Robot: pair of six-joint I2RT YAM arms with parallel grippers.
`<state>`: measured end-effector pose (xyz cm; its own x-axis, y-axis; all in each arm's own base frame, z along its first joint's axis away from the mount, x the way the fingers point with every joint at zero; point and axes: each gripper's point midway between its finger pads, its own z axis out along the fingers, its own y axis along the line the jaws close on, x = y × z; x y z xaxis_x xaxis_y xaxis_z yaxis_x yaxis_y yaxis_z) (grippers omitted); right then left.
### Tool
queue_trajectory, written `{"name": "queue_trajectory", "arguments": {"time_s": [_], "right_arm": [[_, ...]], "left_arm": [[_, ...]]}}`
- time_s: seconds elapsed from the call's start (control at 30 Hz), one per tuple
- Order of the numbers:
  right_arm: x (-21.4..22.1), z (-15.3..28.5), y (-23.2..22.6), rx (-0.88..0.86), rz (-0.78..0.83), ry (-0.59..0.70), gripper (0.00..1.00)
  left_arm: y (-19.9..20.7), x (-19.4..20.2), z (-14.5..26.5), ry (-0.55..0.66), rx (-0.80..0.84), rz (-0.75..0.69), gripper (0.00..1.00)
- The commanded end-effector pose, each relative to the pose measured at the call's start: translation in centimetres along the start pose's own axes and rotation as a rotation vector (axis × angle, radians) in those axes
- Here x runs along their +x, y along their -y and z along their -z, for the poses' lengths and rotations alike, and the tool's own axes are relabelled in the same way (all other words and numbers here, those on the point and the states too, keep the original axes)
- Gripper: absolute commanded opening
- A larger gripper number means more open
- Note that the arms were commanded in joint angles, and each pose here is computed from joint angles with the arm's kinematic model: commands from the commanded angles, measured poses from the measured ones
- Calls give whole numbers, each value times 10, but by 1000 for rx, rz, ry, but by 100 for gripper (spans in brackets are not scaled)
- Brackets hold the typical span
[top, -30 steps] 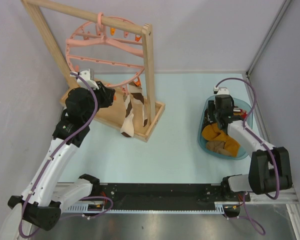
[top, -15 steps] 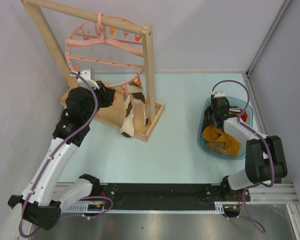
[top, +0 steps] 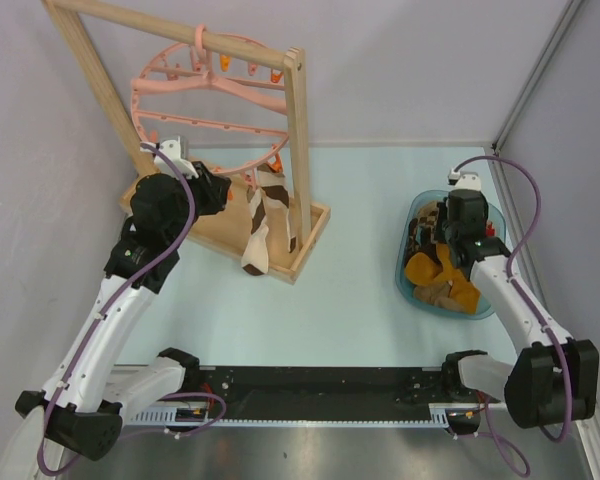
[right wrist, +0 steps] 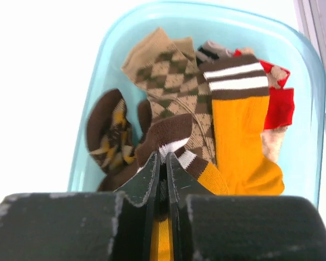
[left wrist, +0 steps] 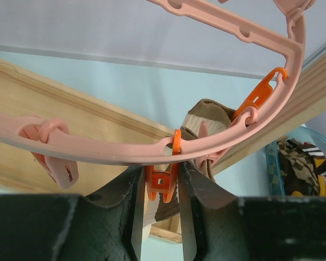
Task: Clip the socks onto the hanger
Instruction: Pick up the sock from the bin, then clamp the sock onto the hanger.
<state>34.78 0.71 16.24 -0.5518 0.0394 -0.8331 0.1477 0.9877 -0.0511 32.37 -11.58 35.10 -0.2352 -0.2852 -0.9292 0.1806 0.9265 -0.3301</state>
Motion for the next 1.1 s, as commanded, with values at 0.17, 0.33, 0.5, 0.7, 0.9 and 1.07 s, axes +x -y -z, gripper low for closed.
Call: {"name": "queue_trajectory", "arguments": {"time_s": [0.17,0.33,0.5,0.7,0.9,1.07], "right_arm": [[-87,72,-79,-431,-107,316,0],[-112,119,-151,-698,-100,446,0],[-124,178,-236,-1026,-163,525,0],[-127,227,-308,-1292,-258,594,0],[-121,237,-353,-1398,-302,598,0],[-123,241,-375,-1456,-353,601,0]], "left_arm": [[22,-26,10,61,83,31,0],[28,-28,11,67,113,49,0],[36,-31,13,72,144,75,0],[47,-25,12,57,206,111,0],[55,-24,13,55,245,148,0],[60,-23,13,56,264,170,0]]}}
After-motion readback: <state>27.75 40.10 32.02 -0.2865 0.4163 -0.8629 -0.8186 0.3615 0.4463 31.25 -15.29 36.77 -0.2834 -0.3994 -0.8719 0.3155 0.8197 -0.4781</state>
